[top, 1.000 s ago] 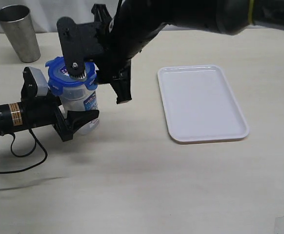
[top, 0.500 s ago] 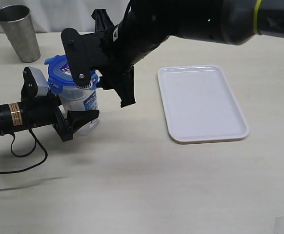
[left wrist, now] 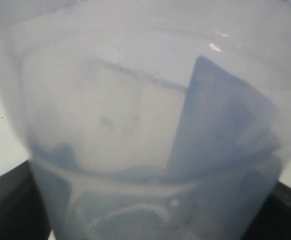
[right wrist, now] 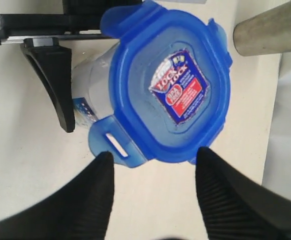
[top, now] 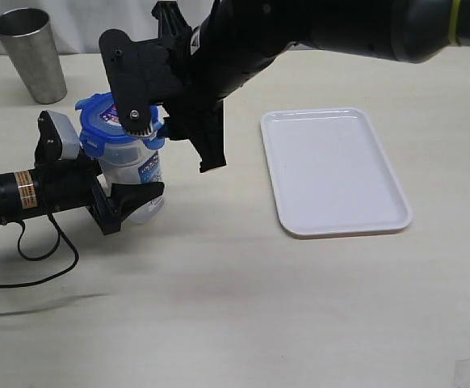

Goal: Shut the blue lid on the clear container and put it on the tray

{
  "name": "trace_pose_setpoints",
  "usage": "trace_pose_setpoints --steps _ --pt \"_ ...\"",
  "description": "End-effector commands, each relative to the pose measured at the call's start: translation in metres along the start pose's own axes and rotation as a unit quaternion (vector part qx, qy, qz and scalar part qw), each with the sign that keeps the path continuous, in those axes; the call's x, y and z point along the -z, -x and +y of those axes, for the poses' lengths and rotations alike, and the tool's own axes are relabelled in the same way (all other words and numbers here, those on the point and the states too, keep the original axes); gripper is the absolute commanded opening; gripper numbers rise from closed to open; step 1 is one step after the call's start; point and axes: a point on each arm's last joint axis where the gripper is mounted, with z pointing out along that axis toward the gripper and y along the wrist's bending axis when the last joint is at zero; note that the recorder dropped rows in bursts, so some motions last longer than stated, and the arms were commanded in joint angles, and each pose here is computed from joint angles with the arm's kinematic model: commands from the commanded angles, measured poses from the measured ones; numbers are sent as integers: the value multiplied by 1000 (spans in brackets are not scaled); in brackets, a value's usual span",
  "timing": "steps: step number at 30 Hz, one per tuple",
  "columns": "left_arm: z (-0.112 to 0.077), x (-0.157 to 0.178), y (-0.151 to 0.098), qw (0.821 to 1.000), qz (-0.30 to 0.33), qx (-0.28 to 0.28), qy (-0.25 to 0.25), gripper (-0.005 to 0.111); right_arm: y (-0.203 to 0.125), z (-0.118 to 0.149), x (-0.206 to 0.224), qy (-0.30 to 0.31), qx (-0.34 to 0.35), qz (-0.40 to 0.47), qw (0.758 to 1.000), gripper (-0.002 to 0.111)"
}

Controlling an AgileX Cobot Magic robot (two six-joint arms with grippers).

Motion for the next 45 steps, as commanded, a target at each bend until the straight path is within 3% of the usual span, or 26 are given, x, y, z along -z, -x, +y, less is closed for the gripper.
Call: trace_pose_setpoints --steps 1,21,28,45 --pt "-2 1 1 1000 -2 1 -5 0 1 1 3 3 3 -4 1000 46" --pt "-2 1 1 1000 -2 0 -7 0 12 11 -16 16 45 -6 999 45" --pt "-2 1 1 1000 -2 0 -7 0 10 15 -22 25 59 -4 998 34" --pt "-2 1 1 1000 -2 0 -8 0 3 30 -48 69 65 10 995 28"
